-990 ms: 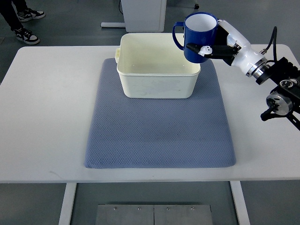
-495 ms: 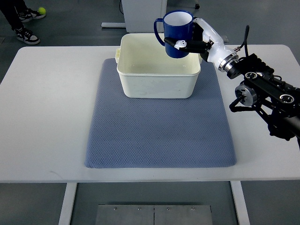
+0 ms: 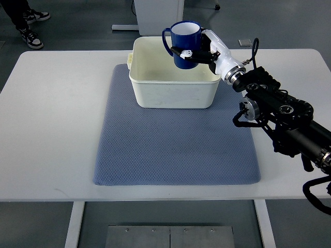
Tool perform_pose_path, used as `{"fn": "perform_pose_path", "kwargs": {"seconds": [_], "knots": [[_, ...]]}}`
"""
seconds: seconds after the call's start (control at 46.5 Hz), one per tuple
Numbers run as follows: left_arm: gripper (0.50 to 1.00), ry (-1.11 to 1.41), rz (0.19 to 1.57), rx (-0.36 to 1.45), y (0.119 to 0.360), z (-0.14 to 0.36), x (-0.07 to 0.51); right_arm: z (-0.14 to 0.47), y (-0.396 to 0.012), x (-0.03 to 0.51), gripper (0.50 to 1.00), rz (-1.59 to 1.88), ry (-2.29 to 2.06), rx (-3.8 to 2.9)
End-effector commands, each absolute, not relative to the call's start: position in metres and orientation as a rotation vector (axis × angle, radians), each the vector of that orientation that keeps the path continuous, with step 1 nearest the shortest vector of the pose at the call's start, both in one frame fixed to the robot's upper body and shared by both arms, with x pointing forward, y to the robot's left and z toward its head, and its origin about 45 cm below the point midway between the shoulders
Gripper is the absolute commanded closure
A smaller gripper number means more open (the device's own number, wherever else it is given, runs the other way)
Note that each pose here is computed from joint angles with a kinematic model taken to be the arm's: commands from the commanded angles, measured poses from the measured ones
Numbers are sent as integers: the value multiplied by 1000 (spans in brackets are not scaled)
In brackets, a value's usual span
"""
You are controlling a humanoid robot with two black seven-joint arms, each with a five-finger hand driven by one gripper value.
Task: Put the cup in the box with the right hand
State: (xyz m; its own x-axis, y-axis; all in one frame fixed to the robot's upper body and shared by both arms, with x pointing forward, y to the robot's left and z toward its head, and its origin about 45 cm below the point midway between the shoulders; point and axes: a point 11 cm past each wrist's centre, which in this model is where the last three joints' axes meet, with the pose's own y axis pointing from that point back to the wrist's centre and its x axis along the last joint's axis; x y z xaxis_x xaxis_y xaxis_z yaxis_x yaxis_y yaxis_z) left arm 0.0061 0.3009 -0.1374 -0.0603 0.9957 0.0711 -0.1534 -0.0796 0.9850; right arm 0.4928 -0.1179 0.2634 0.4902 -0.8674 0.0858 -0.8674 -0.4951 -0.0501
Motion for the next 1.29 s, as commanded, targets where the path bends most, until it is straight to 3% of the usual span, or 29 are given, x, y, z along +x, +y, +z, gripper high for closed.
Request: {"fn": "perform_pose_path", "kwargs": {"seconds": [0.0,0.28,0.301,0.344,0.366,1.033,1.27], "knots": [[500,1095,1375,1120,301,-137,6,261,-116,493,1000,-152,1587,-2709],[500,1095,1375,1120,301,-137,6,260,-118,494,1000,-148,1596,-2702],[500,1095,1375,1120,301,-137,6,260,-118,494,920,-148,1596,-2702],[500,1095,1375,1120,301,-137,6,260,-118,494,557,-145,1598,-2701],[500,1095,1375,1120,301,-137,6,260,-119,494,501,-142,1599,-2698],[500,1095,1375,1120,301,-137,6,268,-112,493,500,-154,1563,-2701],[500,1095,1375,1120,301,-137,6,280,-149,499,500,-191,1611,-2669]]}}
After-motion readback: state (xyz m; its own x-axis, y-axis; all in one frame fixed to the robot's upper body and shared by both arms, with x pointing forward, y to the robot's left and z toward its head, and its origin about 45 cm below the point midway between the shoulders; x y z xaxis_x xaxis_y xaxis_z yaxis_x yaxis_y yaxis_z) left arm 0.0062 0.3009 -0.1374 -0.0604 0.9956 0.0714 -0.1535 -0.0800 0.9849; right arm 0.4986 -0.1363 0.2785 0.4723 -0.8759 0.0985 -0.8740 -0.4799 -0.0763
